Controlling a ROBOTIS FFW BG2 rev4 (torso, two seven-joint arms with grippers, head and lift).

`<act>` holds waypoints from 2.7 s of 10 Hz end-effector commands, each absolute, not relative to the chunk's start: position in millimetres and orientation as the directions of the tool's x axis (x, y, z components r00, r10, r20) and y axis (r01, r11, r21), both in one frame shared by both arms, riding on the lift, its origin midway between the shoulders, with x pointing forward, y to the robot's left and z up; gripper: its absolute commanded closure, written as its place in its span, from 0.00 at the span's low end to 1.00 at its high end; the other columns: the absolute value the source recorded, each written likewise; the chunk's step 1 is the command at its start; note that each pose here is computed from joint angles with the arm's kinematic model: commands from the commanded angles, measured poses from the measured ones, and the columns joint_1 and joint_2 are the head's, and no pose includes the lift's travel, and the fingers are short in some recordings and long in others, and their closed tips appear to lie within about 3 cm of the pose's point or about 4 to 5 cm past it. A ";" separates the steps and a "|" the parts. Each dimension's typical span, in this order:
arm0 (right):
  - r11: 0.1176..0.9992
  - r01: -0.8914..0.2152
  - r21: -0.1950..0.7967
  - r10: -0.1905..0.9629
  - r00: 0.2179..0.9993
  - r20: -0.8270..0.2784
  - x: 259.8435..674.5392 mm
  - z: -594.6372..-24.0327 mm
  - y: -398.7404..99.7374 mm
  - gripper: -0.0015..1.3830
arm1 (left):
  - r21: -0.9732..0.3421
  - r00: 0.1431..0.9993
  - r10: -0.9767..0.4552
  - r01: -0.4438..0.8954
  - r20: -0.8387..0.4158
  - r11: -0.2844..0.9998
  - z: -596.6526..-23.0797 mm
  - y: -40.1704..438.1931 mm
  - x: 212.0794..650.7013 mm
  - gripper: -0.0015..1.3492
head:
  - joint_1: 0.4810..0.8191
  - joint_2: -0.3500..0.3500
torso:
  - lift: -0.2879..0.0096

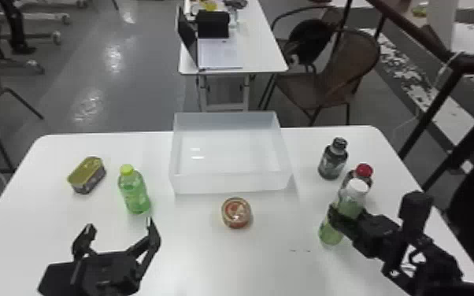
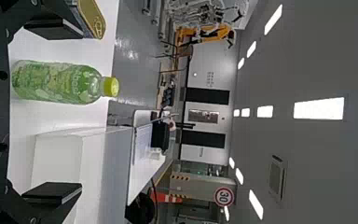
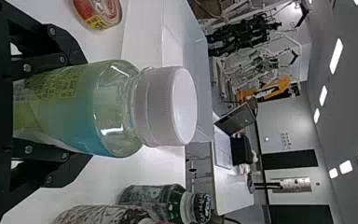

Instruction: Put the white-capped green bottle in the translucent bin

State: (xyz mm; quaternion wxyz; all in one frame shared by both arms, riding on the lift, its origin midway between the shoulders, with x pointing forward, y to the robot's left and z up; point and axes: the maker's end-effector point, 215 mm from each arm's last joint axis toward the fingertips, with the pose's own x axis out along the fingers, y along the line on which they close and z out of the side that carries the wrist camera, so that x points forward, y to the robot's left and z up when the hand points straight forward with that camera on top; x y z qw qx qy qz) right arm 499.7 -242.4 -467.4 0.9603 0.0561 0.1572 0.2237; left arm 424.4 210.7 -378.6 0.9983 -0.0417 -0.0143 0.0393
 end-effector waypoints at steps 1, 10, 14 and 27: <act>0.889 -0.427 0.166 0.455 0.862 -0.224 511.9 -432.5 -237.2 0.80 | -0.084 0.997 0.079 -0.077 0.024 0.993 -378.9 210.8 424.4 0.11 | 0.63 0.44 | 0.82; 0.790 -0.572 0.221 0.575 0.816 0.060 649.1 -344.4 -123.6 0.80 | -0.107 0.997 0.076 -0.074 0.015 0.992 -384.5 211.8 426.7 0.11 | 0.63 0.59 | 0.82; 0.793 -0.564 0.230 0.586 0.810 -0.036 675.1 -377.2 -108.0 0.79 | -0.151 0.997 0.081 -0.078 0.015 0.985 -390.2 213.1 425.3 0.11 | 0.63 0.64 | 0.82; 0.770 -0.595 0.230 0.593 0.801 0.084 588.5 -324.3 -99.6 0.35 | -0.131 0.999 0.032 -0.028 0.034 0.991 -387.5 212.7 433.7 0.11 | 0.63 0.67 | 0.82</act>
